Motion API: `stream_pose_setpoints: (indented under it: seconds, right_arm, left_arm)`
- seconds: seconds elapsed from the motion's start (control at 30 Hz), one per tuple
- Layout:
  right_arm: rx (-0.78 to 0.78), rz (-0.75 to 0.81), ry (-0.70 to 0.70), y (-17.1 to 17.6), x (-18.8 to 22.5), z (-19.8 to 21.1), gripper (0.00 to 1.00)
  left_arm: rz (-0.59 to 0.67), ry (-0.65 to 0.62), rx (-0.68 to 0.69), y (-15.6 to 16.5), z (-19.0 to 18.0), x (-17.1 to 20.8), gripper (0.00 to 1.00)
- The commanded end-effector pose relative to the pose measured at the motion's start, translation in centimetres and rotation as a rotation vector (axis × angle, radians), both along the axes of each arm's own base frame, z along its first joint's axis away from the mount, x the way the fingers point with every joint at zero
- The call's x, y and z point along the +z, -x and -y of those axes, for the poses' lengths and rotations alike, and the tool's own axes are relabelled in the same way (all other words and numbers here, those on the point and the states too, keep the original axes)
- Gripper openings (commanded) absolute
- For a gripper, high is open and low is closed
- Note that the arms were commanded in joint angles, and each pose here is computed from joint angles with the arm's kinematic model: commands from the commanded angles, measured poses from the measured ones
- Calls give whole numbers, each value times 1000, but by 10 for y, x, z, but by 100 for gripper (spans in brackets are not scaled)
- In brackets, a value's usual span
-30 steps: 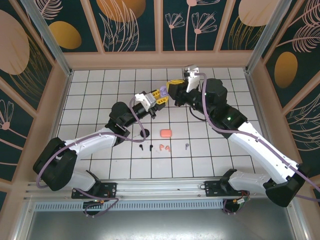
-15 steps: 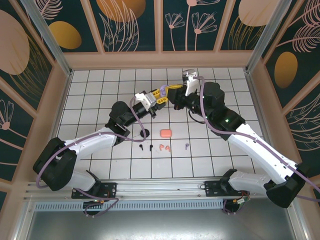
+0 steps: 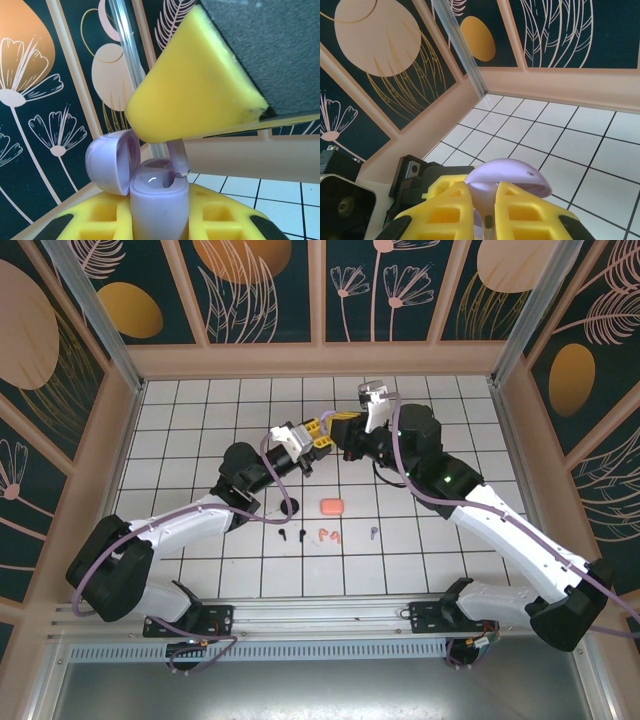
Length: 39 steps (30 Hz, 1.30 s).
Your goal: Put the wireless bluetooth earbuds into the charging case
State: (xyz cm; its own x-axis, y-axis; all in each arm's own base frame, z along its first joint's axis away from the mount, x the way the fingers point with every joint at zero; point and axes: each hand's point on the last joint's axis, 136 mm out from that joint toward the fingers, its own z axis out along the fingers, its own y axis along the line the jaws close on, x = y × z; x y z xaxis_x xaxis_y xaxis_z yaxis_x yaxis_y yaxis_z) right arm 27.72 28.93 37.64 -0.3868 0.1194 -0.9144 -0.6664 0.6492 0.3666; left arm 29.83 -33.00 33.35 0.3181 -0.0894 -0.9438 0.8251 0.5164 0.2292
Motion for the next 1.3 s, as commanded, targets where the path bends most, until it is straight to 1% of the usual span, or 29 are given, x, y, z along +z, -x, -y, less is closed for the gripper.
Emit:
stream_pose_setpoints:
  seconds: [0.0,0.33,0.43,0.7,1.03,1.27]
  right_arm:
    - [-3,7,-9,0,2,-3,13]
    - [-86,14,34,-9,-7,6,12]
    - [-89,13,38,-11,-8,6,12]
    - [-36,-3,69,-7,-16,-7,11]
    - [-7,2,89,1,-14,-16,10]
    - [13,-7,192,6,-31,-22,11]
  left_arm:
    - [61,44,-20,10,-2,28,0]
    - [61,48,-23,12,-4,30,0]
    - [61,47,-25,12,-4,30,0]
    - [60,47,-27,12,-3,30,0]
    - [60,47,-25,11,-3,30,0]
    - [53,51,-33,12,-2,30,0]
